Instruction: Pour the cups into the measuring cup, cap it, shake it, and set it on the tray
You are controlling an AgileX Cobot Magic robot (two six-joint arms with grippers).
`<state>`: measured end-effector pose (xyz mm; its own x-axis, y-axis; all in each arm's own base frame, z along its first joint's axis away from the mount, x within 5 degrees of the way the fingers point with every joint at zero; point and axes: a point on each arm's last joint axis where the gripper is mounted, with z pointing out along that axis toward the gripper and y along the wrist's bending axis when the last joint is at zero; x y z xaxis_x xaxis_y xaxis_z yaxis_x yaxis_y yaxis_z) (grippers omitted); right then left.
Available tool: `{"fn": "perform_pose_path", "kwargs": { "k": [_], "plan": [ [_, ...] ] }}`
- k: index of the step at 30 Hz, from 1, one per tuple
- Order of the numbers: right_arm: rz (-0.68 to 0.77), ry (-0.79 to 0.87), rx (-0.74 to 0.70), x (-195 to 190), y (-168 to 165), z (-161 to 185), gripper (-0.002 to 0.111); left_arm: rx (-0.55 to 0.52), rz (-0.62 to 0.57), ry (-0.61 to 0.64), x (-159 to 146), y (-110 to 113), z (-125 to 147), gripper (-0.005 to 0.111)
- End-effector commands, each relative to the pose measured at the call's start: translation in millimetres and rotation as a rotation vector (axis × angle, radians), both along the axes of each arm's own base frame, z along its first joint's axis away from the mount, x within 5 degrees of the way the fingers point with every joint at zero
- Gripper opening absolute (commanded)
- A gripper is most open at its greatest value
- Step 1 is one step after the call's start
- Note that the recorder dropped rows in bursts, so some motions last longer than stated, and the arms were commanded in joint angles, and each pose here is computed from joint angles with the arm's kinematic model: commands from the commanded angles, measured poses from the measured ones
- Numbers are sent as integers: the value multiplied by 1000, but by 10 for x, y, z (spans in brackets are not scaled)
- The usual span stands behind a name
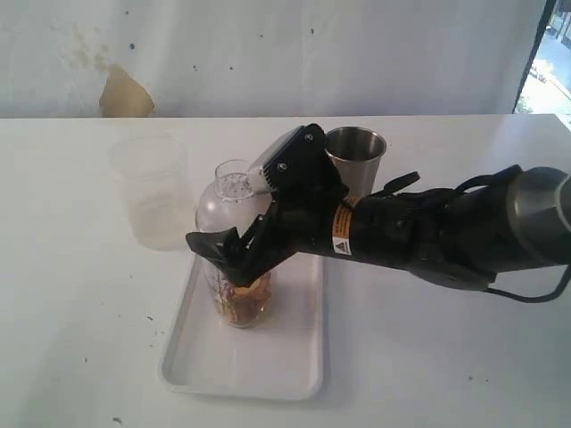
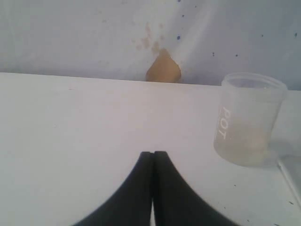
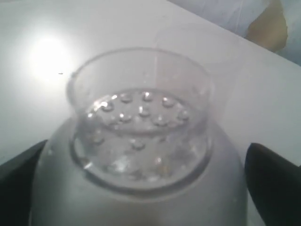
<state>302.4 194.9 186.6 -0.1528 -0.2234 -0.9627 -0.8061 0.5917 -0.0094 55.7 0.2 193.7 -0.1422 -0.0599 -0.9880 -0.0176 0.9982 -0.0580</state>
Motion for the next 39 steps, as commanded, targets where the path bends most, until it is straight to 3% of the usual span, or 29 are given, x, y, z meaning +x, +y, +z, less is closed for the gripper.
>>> {"fn": "perform_pose_path", "kwargs": {
  "k": [1,13,16,18,21,25,32,39],
  "plan": [
    [-27,-30,-13,-27,-55,173,105,2,-1,3,-2,0,-17,0],
    [-49,-159,105,-236,-167,864,105,2,-1,3,-2,0,-17,0],
    [-100,-116,196,-361,-260,1138,103,2,-1,3,-2,0,-17,0],
    [-147,-133,209,-477,-362,1347,90,2,-1,3,-2,0,-17,0],
    [-236,-130,242,-674,-541,1623,46,2,-1,3,-2,0,-17,0],
    [-356,-101,307,-934,-780,1891,1,2,-1,3,-2,0,-17,0],
    [-712,-97,374,-1886,-1601,2284,0,2,-1,3,-2,0,-17,0],
    [-745,-159,542,-2600,-2003,2375,0,2,-1,3,-2,0,-17,0]
  ]
}}
